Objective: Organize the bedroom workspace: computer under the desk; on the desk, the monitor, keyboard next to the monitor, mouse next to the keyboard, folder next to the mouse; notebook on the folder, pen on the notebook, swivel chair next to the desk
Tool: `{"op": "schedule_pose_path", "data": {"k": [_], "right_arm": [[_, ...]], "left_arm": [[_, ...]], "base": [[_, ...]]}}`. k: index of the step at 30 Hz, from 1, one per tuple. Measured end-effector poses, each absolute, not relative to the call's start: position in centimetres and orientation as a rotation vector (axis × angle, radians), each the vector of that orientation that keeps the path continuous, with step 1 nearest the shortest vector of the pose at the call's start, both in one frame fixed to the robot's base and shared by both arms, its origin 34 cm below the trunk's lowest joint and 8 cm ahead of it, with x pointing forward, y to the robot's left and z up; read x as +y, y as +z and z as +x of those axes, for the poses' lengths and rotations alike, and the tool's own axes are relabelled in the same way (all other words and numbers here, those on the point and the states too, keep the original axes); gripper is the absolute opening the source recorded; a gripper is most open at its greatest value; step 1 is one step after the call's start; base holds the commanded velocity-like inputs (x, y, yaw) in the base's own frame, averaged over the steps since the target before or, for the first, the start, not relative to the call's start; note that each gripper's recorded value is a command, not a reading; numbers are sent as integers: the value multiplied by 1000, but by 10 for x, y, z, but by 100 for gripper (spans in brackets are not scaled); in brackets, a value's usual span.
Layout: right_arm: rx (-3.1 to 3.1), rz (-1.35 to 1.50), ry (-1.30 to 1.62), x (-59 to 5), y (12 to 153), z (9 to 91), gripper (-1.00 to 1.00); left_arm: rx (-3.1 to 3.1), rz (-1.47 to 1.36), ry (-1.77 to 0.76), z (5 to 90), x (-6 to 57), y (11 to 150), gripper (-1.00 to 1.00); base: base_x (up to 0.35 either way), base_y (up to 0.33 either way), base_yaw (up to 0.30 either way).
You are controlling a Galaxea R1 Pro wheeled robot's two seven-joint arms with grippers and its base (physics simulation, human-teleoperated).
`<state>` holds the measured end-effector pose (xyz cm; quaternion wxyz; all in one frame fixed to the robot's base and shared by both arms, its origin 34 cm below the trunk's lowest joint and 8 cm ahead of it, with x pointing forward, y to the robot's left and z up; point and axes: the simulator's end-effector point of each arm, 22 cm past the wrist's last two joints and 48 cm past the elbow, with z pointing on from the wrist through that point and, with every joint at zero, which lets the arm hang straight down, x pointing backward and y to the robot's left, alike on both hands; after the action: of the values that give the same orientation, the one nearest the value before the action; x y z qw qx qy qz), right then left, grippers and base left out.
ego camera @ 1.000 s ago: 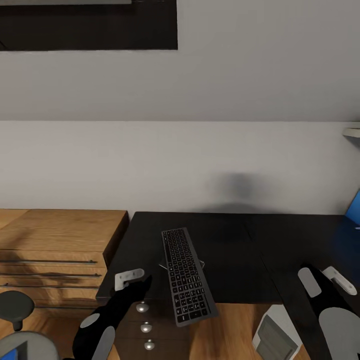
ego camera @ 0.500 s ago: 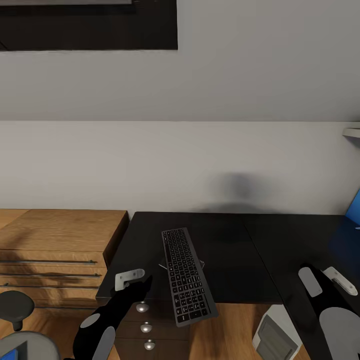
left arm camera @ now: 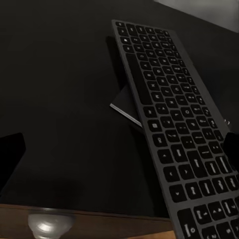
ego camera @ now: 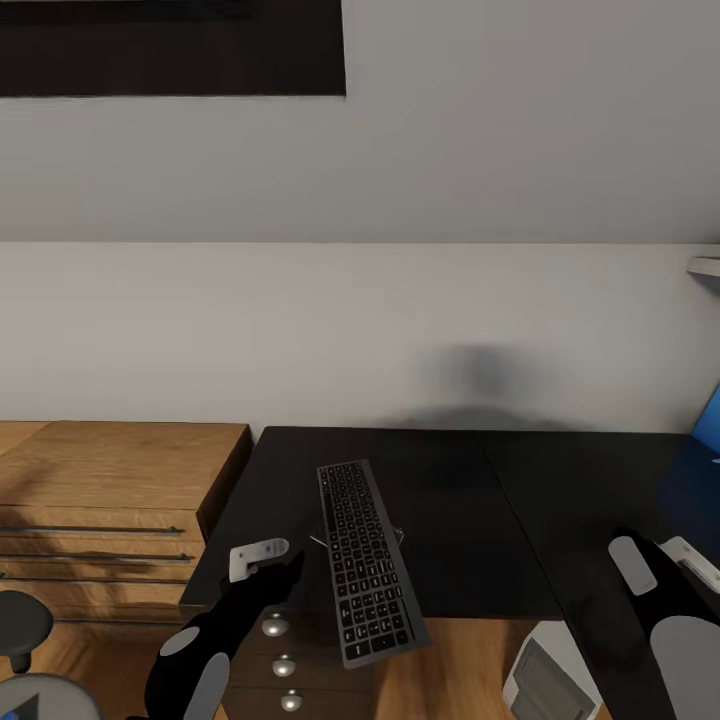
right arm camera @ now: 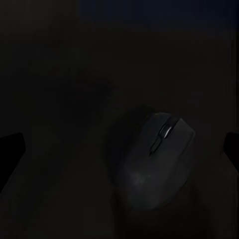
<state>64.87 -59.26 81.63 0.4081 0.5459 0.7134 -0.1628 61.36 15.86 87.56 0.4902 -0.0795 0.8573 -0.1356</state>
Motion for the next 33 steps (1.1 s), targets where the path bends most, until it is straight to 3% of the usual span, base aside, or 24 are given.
{"op": "schedule_pose_path", "data": {"k": [10,33], "right_arm": [[1798,1410,-465,-621,811,627,100],[1885,1409,-447,-611,780,626,100]], "left_arm": [[2082,-195,-329,614,159,876,100],[2057,-254,-306,619,182,863,100]], "base": [[59,-40,0],[2,-1,0]]}}
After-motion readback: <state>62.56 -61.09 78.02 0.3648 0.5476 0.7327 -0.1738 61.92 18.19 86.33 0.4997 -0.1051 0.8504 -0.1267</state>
